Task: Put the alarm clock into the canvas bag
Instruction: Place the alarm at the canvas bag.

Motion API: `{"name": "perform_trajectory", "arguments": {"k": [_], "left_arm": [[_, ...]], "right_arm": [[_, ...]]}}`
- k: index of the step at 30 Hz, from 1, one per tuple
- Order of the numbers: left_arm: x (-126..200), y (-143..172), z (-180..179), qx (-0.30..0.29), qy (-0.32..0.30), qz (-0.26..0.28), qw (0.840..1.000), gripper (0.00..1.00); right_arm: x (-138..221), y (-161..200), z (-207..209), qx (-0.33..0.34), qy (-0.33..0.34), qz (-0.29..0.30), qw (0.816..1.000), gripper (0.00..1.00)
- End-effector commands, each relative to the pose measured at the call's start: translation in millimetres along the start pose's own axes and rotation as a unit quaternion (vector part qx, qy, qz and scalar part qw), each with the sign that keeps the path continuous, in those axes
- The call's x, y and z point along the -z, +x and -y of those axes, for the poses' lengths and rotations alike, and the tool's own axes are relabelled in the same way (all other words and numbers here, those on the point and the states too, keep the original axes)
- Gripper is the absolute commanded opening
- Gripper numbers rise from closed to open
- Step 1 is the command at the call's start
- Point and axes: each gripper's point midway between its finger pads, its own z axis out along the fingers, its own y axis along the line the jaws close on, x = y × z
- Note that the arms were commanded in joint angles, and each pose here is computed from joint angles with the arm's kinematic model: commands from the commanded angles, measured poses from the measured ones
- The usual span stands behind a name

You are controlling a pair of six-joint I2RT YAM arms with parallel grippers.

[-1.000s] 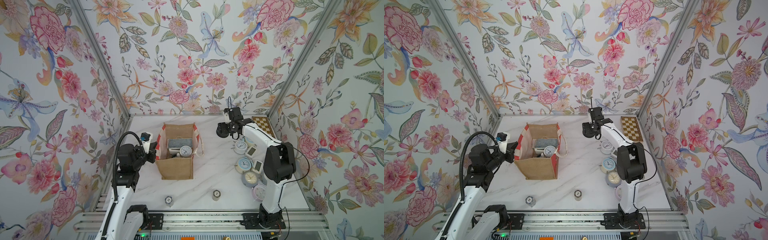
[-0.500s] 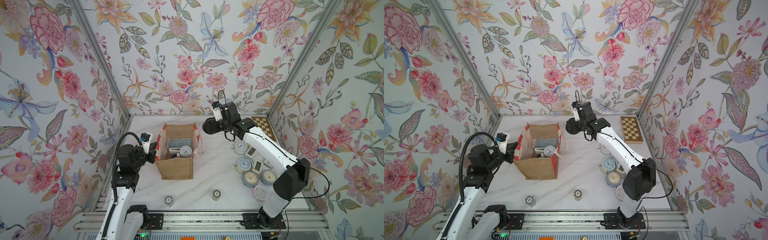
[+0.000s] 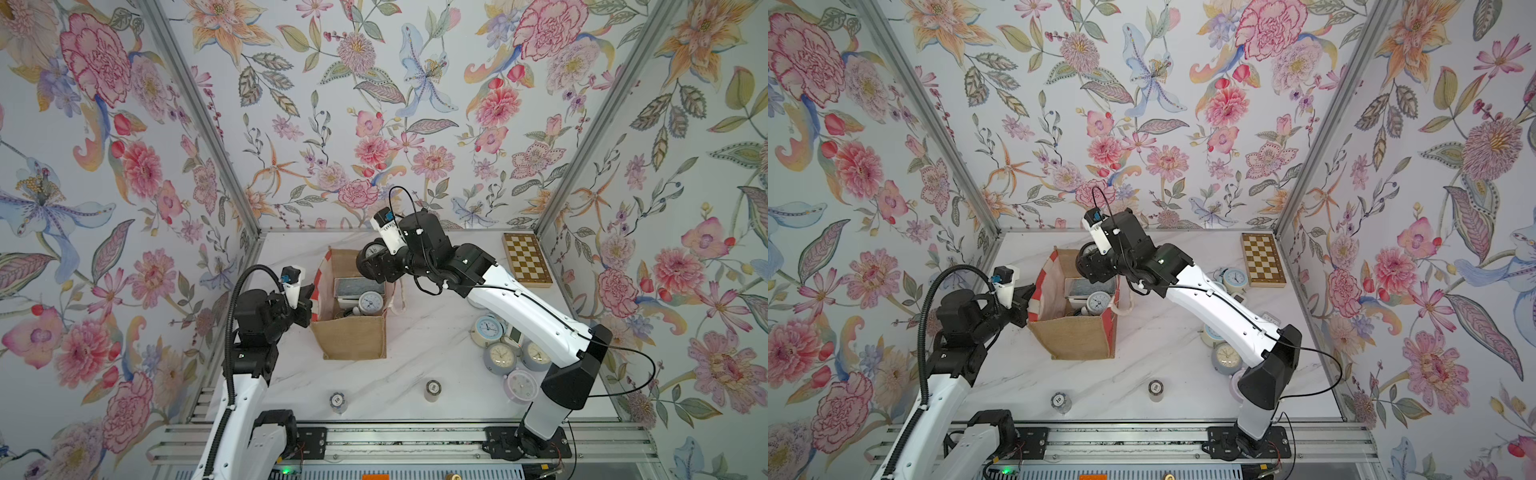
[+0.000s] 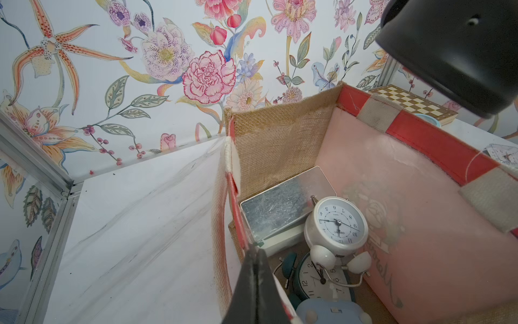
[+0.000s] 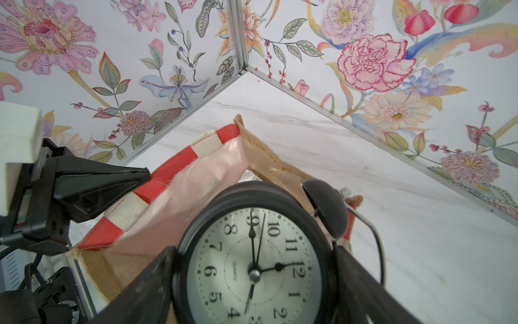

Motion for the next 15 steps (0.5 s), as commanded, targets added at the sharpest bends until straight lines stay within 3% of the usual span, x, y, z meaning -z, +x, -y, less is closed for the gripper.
{"name": "perform_trajectory", "arguments": {"k": [1, 8, 15], "left_arm": [[4, -10, 2, -0.009, 0.005, 0.022, 1.000, 0.00], [5, -11, 2, -0.011, 0.003, 0.023, 1.000, 0.00], [7, -13, 2, -0.013, 0.001, 0.026, 1.000, 0.00]], "right_arm": [[-22, 12, -21, 0.003, -0.029, -0.028, 0.999, 0.55], [-56, 58, -55, 0.016, -0.087, -0.124, 0.988, 0.54], [-64, 110, -71, 0.014, -0.125, -0.228, 0.965, 0.54]]}}
